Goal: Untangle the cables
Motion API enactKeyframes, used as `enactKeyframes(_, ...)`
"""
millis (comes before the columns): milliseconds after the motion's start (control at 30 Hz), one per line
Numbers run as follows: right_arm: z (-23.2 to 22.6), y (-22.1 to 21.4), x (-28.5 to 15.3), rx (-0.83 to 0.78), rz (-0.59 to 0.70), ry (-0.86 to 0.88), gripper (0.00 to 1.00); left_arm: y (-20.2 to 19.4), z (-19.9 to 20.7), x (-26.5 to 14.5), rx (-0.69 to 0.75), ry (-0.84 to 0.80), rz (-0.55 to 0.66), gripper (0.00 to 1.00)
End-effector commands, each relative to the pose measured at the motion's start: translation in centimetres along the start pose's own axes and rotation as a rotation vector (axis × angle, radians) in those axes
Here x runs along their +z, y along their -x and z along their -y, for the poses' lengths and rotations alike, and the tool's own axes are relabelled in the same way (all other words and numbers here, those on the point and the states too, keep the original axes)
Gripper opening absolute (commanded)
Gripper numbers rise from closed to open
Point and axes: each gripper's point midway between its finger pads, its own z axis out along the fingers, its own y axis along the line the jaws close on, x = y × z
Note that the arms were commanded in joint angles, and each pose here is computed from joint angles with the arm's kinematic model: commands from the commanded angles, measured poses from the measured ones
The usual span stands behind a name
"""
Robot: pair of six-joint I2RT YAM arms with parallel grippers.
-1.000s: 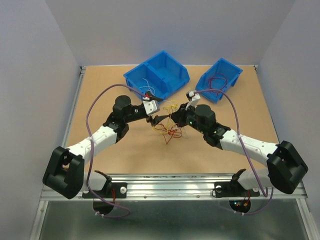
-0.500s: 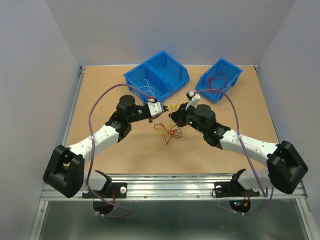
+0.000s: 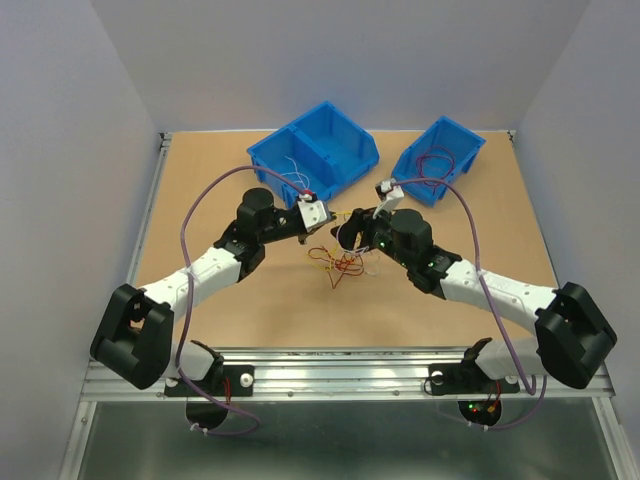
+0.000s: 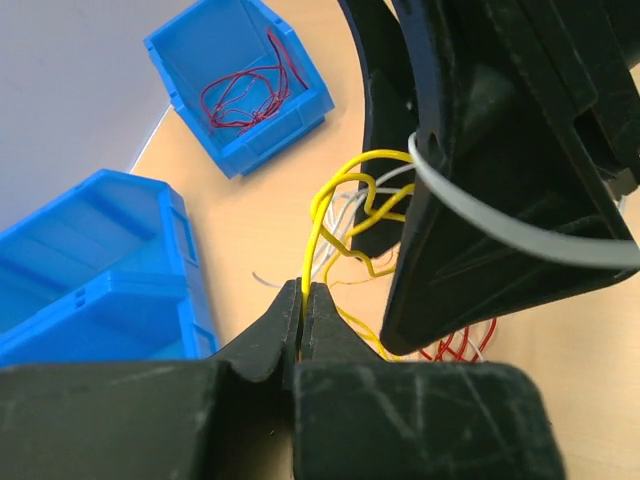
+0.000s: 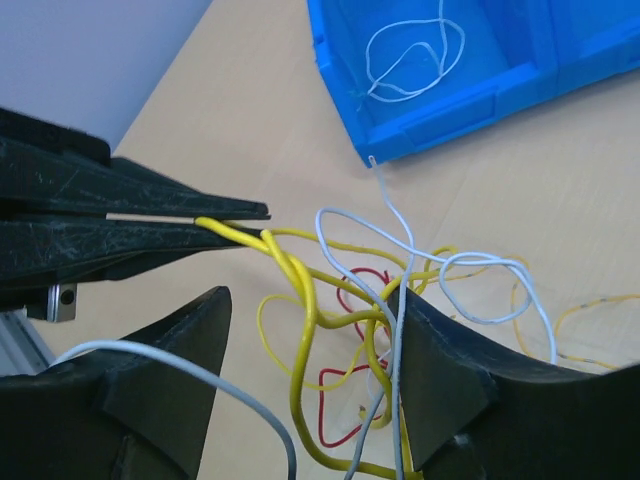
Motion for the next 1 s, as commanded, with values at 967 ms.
enactKeyframes(967, 4.1, 6.3, -2.4, 0.089, 0.259, -0.298, 0.68, 4.0, -2.2, -0.5, 0.021, 0.058, 0.089, 0.0)
